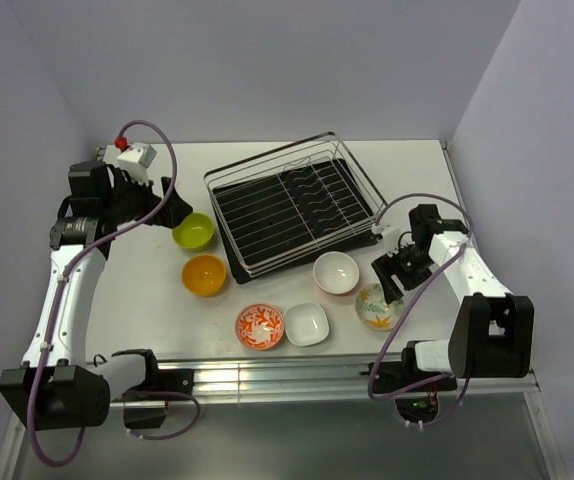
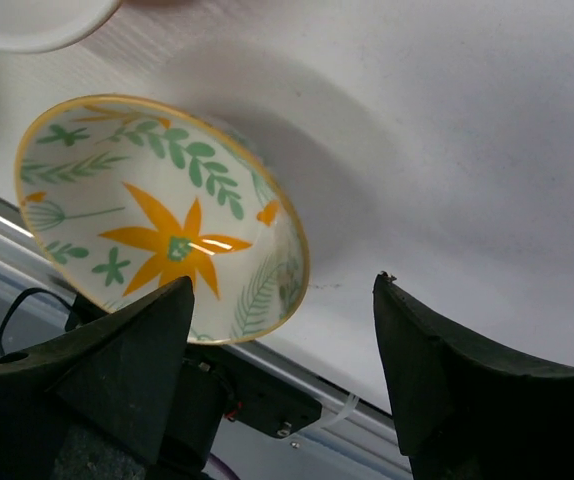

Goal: Load the bowls into the dish rack

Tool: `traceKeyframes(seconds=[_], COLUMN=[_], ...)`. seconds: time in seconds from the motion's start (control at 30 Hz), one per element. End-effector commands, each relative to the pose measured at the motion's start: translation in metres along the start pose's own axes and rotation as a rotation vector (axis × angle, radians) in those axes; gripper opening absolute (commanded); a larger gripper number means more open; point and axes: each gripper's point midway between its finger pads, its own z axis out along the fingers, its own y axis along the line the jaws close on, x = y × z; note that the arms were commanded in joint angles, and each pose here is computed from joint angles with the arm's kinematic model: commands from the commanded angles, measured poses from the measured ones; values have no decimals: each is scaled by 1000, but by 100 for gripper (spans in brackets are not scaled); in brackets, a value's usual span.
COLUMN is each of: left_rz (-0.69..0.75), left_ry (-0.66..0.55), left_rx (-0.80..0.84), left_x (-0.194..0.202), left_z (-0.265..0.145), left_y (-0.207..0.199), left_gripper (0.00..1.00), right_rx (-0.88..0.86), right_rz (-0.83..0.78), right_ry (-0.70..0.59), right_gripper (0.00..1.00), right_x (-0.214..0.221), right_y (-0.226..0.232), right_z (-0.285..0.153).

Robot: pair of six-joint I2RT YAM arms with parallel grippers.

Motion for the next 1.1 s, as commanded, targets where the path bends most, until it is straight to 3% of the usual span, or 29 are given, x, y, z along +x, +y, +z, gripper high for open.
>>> traceKeyframes(seconds=[0.0, 0.37, 0.5, 0.63, 0.7, 0.73, 0.77, 0.97, 1.07], left_rz=[84, 78, 74, 85, 47, 47, 52, 72, 110], left_ry=[-102, -113, -127, -146, -151, -151, -156, -186, -218], left_rx=[39, 44, 25, 19, 24, 28, 28, 49, 62], left_x=[-29, -34, -37, -40, -42, -42, -44, -54, -67], left_z=[-10, -8, -8, -9, -9, -9, -10, -18, -28], left_y=[-12, -12, -9, -9, -11, -12, -12, -21, -29], left_gripper=[99, 100, 100, 99, 99, 98, 98, 93, 93], right_rx=[39, -82, -124, -138, -135, -124, -112, -58, -4], right_rz=[-2, 12, 0, -11, -20, -19, -26, -63, -69], right_ry=[-19, 42, 56, 58, 58, 64, 63, 30, -93], right_gripper=[78, 57, 45, 28, 24, 6, 0, 0, 0], right_x=[-8, -4, -1, 2, 4, 6, 7, 12, -15], right_y=[-15, -9, -3, 1, 3, 1, 1, 6, 7], right_z=[10, 37, 40, 40, 38, 36, 34, 9, -34])
